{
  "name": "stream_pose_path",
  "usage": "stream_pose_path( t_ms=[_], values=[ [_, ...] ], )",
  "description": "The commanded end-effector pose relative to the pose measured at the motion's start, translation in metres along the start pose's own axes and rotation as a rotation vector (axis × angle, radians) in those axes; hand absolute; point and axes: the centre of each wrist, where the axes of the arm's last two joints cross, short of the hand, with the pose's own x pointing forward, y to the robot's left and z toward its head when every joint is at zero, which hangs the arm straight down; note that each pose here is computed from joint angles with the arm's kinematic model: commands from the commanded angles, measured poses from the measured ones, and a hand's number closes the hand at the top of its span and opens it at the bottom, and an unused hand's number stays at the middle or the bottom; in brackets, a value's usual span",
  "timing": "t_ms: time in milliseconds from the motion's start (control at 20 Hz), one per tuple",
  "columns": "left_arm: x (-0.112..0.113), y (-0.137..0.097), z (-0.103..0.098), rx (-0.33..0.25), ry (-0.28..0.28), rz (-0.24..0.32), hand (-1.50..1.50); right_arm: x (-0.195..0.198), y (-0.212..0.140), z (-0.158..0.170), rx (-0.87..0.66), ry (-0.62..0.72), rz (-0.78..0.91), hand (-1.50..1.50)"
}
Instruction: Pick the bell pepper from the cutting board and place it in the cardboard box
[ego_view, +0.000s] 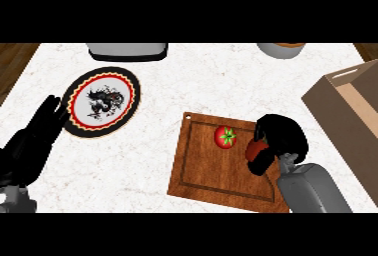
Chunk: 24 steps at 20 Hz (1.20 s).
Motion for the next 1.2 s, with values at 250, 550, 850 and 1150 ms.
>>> stream_pose_path(
  t_ms=[250,550,850,1150],
  values=[
    [-0.015,0.004,0.005,-0.001,0.004,0.001,0.0,0.002,-0.053,0.017,-0.225,-0.026,0.0,1.5],
    [0.005,0.001,0.001,0.023,0.008,-0.002,0.0,0.031,-0.092,0.083,-0.485,-0.076,-0.045,1.5],
    [-0.002,-0.006,-0.006,-0.006,0.014,-0.005,0.0,0.035,-0.155,0.118,-0.689,0.037,-0.13,1.5],
    [0.004,-0.018,0.011,-0.014,0.003,0.012,0.0,0.006,-0.184,0.118,-0.771,0.195,-0.133,1.5]
  ],
)
